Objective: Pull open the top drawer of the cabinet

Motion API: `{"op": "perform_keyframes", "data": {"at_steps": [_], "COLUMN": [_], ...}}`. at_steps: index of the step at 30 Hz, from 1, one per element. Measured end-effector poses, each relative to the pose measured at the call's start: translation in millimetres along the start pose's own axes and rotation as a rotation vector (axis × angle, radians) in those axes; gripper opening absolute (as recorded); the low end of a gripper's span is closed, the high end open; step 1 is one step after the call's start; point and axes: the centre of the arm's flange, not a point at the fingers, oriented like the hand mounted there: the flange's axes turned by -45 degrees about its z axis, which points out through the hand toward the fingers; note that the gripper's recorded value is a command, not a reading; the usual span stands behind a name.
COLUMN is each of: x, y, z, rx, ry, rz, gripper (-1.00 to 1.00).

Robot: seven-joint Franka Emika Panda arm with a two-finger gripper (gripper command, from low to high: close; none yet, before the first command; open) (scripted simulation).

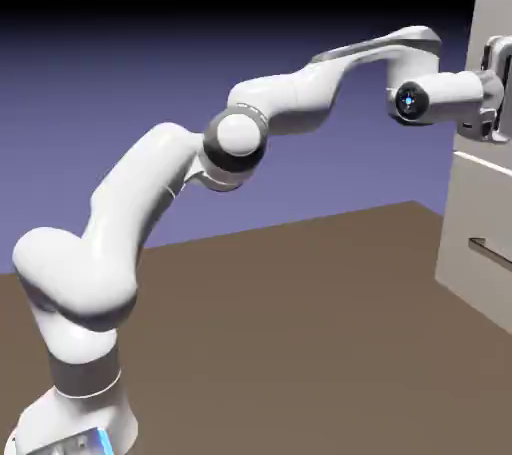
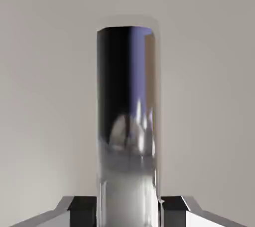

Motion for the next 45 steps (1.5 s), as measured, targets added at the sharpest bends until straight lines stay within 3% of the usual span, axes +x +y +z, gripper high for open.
{"op": "perform_keyframes", "data": {"at_steps": [28,45], "x": [0,7], "y": [0,-1], "z": [-167,-160], "rx": [0.0,0.014], "ry": [0.0,0.008], "rz": [0.0,-0.005], "gripper": [-1.0,-1.0]}}
